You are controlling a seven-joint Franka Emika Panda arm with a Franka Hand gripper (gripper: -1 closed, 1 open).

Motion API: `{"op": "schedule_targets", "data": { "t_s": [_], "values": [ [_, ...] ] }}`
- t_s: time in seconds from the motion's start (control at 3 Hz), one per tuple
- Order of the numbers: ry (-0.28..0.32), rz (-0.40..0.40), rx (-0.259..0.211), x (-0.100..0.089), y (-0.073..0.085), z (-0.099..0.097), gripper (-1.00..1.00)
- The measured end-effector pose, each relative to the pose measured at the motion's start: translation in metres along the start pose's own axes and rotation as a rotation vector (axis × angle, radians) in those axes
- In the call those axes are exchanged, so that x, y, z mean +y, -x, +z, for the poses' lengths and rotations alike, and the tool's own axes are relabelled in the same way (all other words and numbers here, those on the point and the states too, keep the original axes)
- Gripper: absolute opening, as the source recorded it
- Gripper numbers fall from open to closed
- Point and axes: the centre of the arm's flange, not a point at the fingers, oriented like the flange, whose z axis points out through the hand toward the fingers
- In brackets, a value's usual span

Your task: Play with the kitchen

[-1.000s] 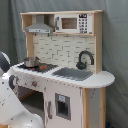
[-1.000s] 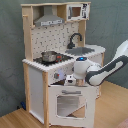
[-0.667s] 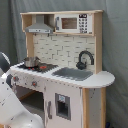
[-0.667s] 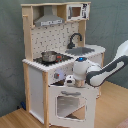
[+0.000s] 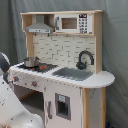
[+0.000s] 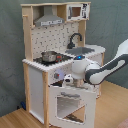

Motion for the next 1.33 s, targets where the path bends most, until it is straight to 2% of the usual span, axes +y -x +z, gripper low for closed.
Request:
{"op": "schedule_targets", "data": {
  "t_s": [0.33, 0.67, 1.0, 1.33],
  "values": [
    [-0.005, 0.076, 0.002, -0.012, -0.006, 0.001, -1.0],
    [-0.005, 0.162, 0.026, -0.01, -0.011, -0.01, -1.0],
    [-0.005, 0.166, 0.027, -0.01, -0.011, -0.011, 1.0],
    [-0.007, 0.173, 0.029, -0.009, -0.011, -0.012, 1.0]
  ]
}}
